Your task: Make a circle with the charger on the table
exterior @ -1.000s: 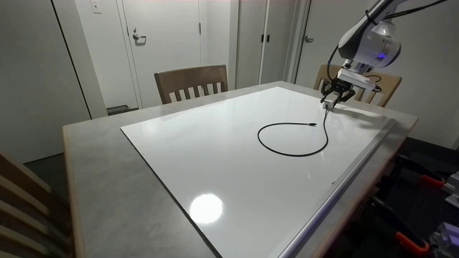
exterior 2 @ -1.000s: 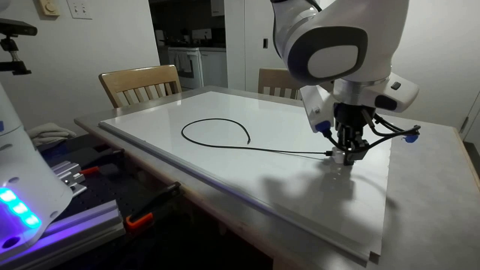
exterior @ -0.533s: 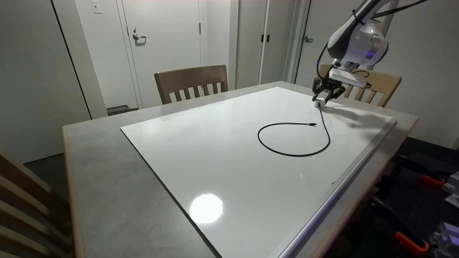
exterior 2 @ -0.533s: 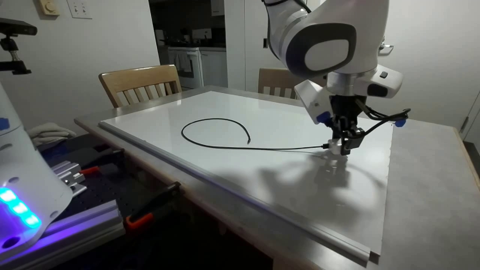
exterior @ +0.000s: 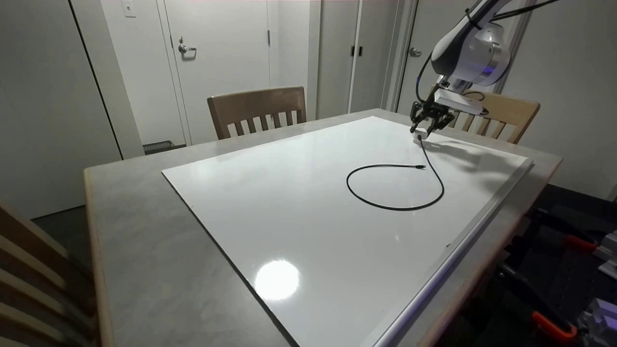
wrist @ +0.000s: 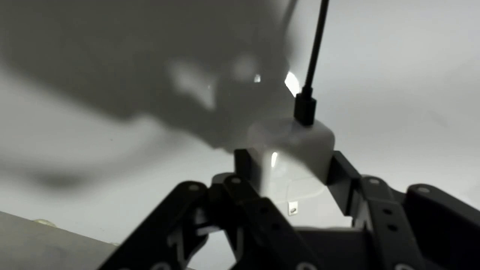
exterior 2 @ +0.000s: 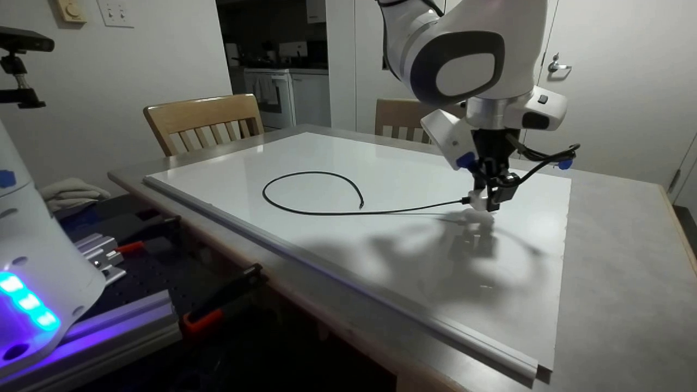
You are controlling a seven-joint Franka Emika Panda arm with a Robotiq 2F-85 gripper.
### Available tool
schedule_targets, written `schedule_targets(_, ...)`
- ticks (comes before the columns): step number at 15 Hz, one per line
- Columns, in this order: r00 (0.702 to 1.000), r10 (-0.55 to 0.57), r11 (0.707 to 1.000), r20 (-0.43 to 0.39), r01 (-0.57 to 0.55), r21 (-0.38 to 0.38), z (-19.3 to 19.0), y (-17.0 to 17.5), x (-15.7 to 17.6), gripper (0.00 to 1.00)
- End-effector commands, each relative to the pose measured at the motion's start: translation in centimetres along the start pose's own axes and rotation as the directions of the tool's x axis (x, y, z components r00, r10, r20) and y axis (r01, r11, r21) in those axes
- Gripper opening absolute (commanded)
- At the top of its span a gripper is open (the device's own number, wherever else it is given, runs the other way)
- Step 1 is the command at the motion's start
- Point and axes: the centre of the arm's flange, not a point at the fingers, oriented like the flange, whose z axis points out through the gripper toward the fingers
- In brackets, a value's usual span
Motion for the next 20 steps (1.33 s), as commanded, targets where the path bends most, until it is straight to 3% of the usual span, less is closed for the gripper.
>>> schedule_targets(1,1.0,0.0,1.0,0.0,0.0,0.0,0.0,0.0,0.0,0.53)
schedule_targets(5,1.0,-0.001,1.0,0.0,0.001,0.0,0.0,0.0,0.0,0.53)
schedule_targets(6,1.0,-0.001,1.0,0.0,0.001,0.0,0.0,0.0,0.0,0.28)
schedule_targets(13,0.99,-0.128,0.992,0.053,0.126,0.03,0.2,-3.4,3.7,0.28)
schedule_targets(16,0.958,-0.243,0.969,0.152,0.234,0.075,0.6,-7.2,6.1,0.28)
schedule_targets(20,0.864,-0.428,0.903,0.265,0.396,0.166,2.0,-13.5,7.7,0.28)
